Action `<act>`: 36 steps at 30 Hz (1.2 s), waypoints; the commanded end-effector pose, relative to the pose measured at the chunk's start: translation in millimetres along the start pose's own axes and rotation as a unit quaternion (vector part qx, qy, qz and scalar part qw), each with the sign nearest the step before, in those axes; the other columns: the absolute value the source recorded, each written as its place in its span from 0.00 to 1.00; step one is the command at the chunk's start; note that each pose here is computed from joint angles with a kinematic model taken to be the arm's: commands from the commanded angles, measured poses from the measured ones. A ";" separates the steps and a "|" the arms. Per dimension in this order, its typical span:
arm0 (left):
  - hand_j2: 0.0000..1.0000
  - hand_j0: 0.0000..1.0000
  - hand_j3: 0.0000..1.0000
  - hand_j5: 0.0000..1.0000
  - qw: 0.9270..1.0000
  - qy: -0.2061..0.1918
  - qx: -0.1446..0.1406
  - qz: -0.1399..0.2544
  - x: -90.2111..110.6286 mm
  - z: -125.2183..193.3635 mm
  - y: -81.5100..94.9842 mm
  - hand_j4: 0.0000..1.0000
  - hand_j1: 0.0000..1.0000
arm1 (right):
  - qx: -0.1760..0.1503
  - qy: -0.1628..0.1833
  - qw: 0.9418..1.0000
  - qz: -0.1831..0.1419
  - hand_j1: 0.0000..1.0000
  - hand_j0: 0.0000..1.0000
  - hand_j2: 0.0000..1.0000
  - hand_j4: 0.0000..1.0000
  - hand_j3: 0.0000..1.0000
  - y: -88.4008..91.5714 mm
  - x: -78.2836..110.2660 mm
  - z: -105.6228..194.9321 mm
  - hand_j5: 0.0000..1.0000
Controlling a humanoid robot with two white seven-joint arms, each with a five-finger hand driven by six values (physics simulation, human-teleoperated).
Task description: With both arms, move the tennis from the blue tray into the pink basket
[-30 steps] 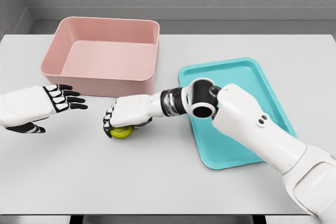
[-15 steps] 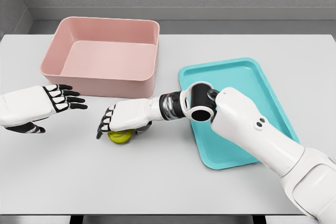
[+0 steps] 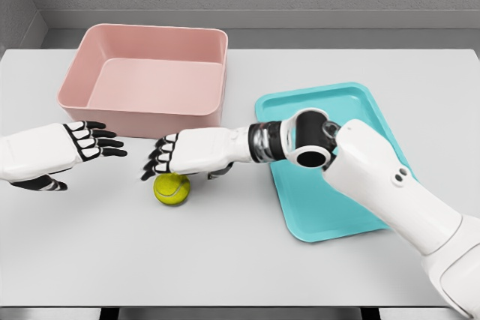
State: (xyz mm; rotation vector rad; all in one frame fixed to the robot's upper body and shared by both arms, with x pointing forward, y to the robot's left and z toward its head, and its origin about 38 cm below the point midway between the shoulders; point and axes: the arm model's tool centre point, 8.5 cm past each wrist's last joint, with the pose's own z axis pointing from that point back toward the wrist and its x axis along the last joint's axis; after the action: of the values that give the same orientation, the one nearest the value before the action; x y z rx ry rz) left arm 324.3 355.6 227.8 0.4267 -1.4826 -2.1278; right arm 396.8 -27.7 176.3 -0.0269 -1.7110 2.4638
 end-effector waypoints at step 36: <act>1.00 1.00 1.00 1.00 0.996 -0.077 0.016 -0.033 35.8 -83.5 -13.4 1.00 1.00 | -0.347 0.315 0.863 -0.189 1.00 1.00 1.00 1.00 1.00 86.2 19.2 330.8 1.00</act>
State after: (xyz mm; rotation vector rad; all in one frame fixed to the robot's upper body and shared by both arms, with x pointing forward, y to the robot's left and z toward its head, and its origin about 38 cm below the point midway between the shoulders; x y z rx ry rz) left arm 337.3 275.8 190.0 0.3545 -1.6114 -2.2369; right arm 337.7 -361.5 213.7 -0.4632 -1.9017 1.2858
